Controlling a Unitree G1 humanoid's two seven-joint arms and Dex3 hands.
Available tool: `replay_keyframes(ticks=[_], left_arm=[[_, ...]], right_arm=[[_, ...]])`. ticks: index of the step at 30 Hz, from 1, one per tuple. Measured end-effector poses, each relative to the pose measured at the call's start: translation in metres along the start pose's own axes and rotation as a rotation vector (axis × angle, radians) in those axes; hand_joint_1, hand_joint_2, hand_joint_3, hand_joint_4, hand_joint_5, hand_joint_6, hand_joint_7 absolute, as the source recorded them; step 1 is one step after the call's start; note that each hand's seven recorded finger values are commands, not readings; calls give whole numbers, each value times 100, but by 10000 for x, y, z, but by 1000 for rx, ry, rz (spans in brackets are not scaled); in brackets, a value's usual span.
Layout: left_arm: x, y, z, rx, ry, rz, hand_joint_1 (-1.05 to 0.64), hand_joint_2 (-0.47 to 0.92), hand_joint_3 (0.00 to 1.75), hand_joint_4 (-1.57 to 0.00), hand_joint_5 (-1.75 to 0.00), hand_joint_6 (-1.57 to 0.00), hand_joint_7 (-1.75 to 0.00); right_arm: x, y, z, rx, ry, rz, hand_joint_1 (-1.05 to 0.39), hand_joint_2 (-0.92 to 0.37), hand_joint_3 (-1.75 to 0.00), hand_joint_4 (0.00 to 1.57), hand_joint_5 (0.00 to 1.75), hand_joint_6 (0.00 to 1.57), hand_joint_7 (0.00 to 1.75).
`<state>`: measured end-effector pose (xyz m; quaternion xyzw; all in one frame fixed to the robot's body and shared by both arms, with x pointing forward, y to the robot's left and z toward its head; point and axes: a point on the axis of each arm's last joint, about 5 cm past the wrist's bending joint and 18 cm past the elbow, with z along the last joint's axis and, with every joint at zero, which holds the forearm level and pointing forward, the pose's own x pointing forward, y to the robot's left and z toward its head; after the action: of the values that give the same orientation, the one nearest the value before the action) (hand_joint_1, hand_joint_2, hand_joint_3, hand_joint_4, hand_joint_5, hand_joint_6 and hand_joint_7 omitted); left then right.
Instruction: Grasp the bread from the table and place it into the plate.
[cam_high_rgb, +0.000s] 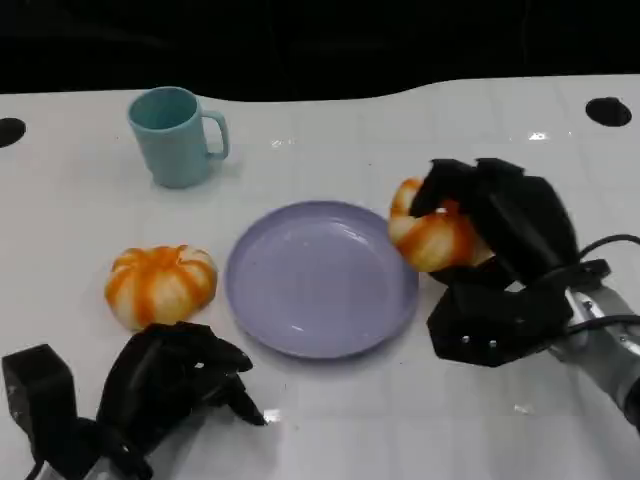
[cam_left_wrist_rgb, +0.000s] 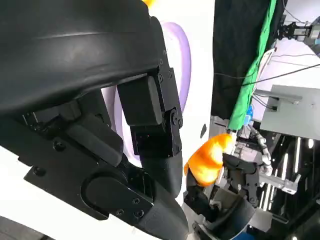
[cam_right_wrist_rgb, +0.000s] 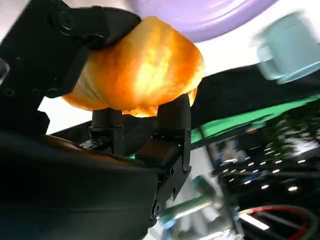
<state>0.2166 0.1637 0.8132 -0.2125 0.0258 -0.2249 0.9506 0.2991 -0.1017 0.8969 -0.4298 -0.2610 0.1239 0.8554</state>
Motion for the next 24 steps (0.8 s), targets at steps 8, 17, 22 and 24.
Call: replay_keyframes(ticks=[8, 17, 22, 24], left_arm=[[-6, 0, -4, -1, 2, 1, -105, 74, 1, -157, -59, -157, -18], [-7, -3, -6, 0, 3, 3, -105, 73, 0, -157, -60, -157, -19], [-4, -12, -10, 4, 7, 7, -105, 74, 0, -157, -60, -157, -19], [-2, -17, -12, 3, 8, 6, -105, 74, 0, -157, -60, -157, -19]], right_arm=[[93, 121, 192, 42, -81, 72, -11, -29, -130, 97, 175, 76, 173], [250, 252, 395, 16, -134, 160, -14, -38, -114, 94, 175, 86, 130], [263, 304, 428, 20, -116, 201, -17, -43, -103, 88, 168, 96, 91], [260, 316, 430, 20, -109, 212, -23, -51, -81, 82, 146, 91, 72]])
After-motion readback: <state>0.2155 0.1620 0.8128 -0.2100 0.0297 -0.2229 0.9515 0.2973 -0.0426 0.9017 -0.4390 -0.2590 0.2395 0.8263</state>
